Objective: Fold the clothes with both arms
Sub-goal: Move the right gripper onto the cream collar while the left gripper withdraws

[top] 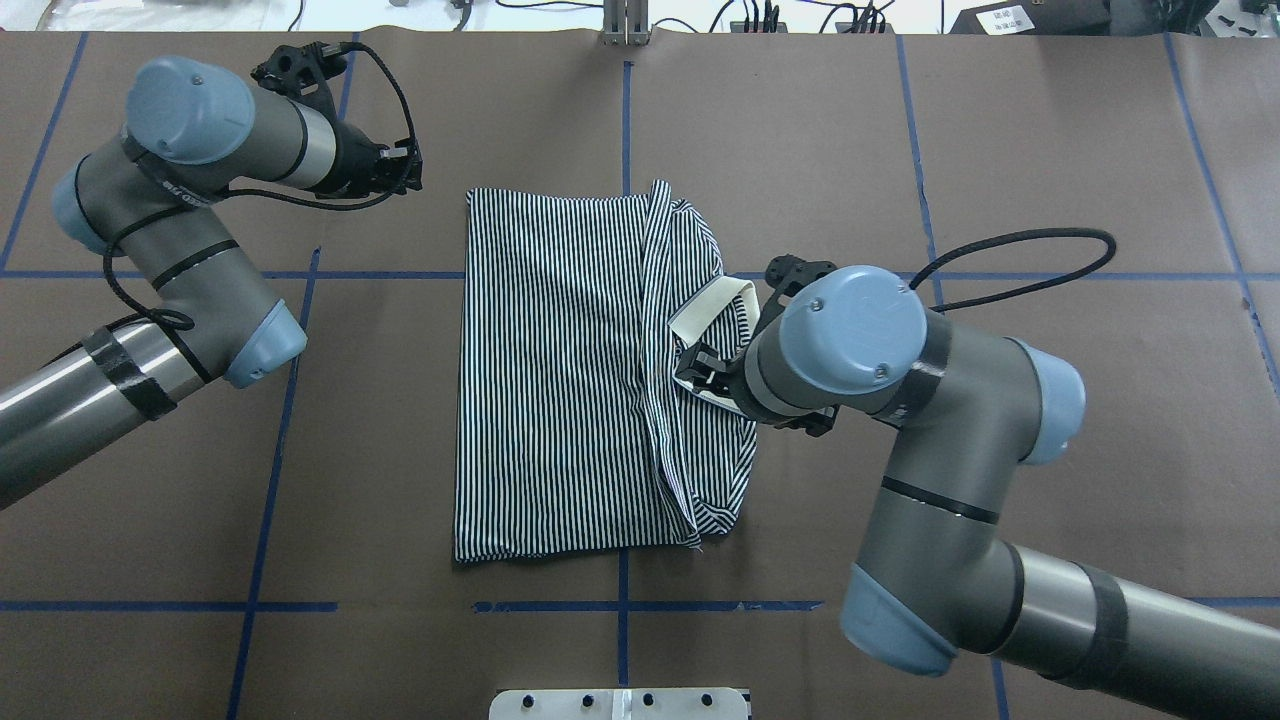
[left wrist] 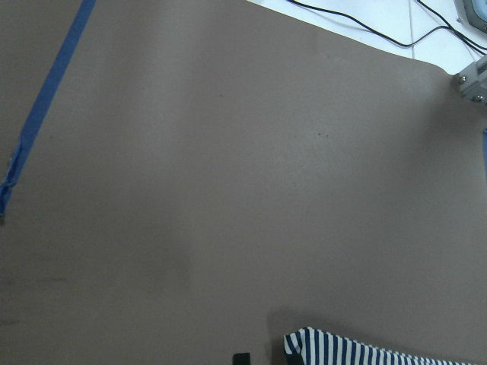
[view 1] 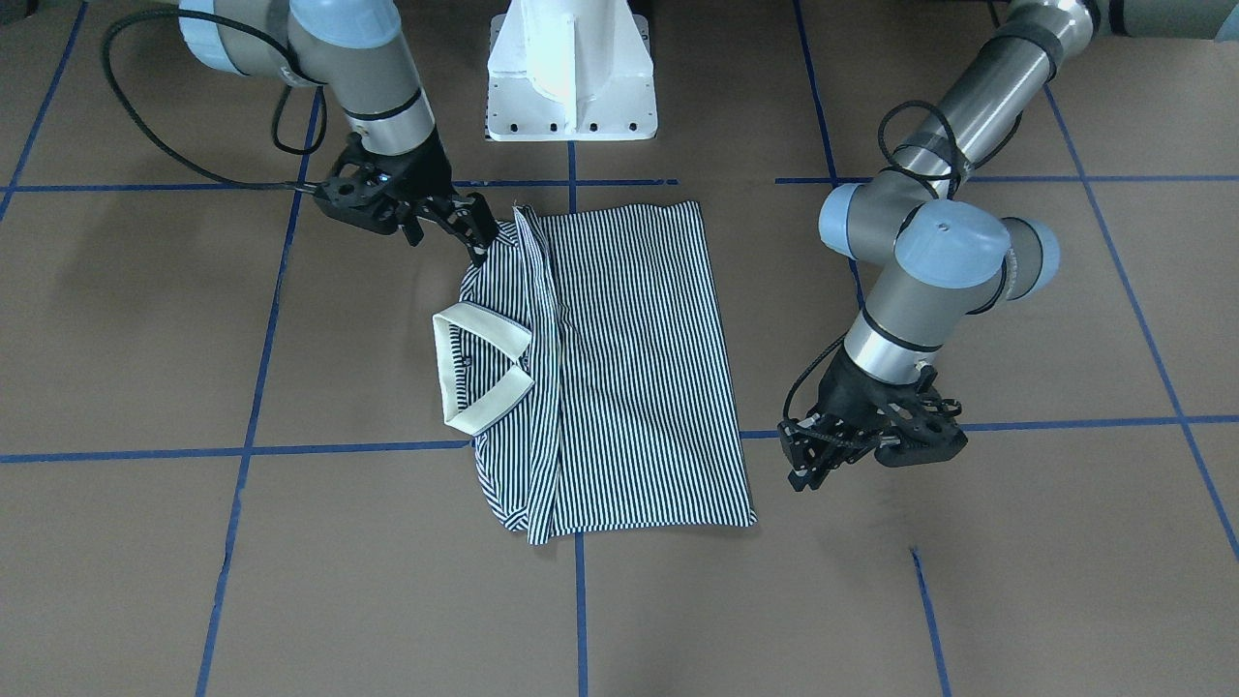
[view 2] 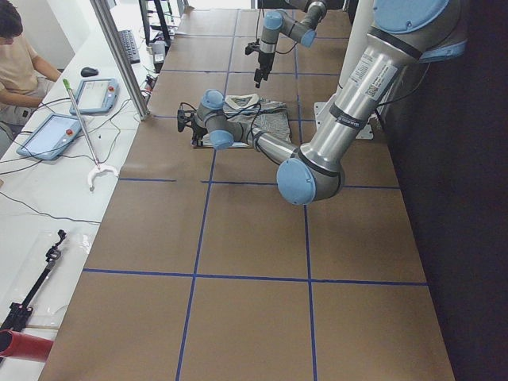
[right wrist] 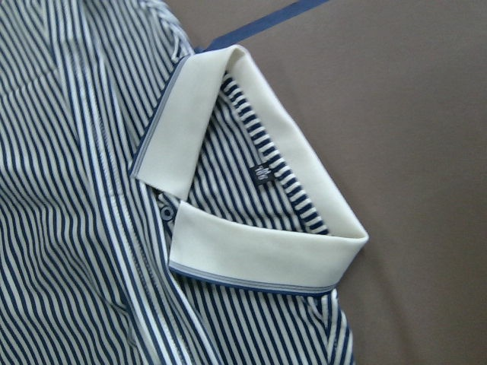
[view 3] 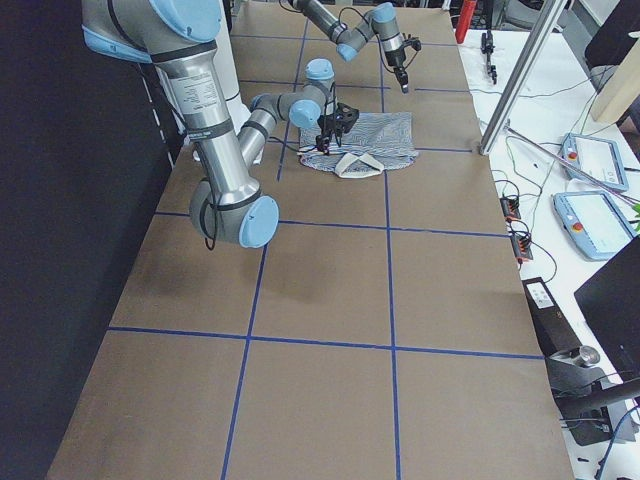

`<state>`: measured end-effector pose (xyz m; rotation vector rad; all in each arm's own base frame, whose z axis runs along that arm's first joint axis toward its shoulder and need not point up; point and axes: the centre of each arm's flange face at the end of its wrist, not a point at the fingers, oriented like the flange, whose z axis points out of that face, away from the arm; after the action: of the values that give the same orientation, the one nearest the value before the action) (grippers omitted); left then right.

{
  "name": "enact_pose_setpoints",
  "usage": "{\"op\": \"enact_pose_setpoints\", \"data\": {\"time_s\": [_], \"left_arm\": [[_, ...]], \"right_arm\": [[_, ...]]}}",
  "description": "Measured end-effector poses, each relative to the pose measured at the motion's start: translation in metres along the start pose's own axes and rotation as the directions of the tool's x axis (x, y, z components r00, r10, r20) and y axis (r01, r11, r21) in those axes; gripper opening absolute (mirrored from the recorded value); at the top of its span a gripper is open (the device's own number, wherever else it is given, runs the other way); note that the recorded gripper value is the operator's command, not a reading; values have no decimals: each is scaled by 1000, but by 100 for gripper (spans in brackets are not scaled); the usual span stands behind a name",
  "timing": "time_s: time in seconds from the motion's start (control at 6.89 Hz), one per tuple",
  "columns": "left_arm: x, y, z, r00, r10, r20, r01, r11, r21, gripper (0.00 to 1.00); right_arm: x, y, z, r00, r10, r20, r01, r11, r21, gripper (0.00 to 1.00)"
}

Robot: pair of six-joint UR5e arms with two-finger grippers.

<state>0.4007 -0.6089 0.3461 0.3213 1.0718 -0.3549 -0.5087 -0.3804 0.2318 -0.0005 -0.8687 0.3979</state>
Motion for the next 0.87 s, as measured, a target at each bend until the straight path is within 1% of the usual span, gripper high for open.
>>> {"op": "enact_pose_setpoints", "data": {"time_s": [0.15, 0.29, 0.44, 0.58, 0.73, 0.87], "left_arm": [[-5, 2, -5, 1000, 1, -3, -1, 1000, -2, 28], [-7, 3, -6, 1000, 1, -3, -1, 1000, -2, 28], [-8, 4, -7, 1000, 0, -3, 0, 1000, -3, 28], [-8, 4, -7, 1000, 0, -3, 0, 1000, -3, 28], [-9, 4, -7, 1000, 0, -3, 0, 1000, -2, 28], [-9, 3, -7, 1000, -1, -2, 1, 1000, -2, 28]], "right_arm": [[-21, 9, 12, 996, -82, -28, 82, 997, 0, 100], [-37, 15, 19, 984, -164, -72, 164, 987, -8, 100], [-48, 18, 27, 964, -236, -120, 235, 972, -24, 100], [-54, 20, 36, 945, -287, -154, 284, 958, -40, 100], [-65, 21, 46, 932, -317, -177, 313, 948, -51, 100], [-77, 23, 57, 923, -332, -197, 328, 943, -55, 100]]}}
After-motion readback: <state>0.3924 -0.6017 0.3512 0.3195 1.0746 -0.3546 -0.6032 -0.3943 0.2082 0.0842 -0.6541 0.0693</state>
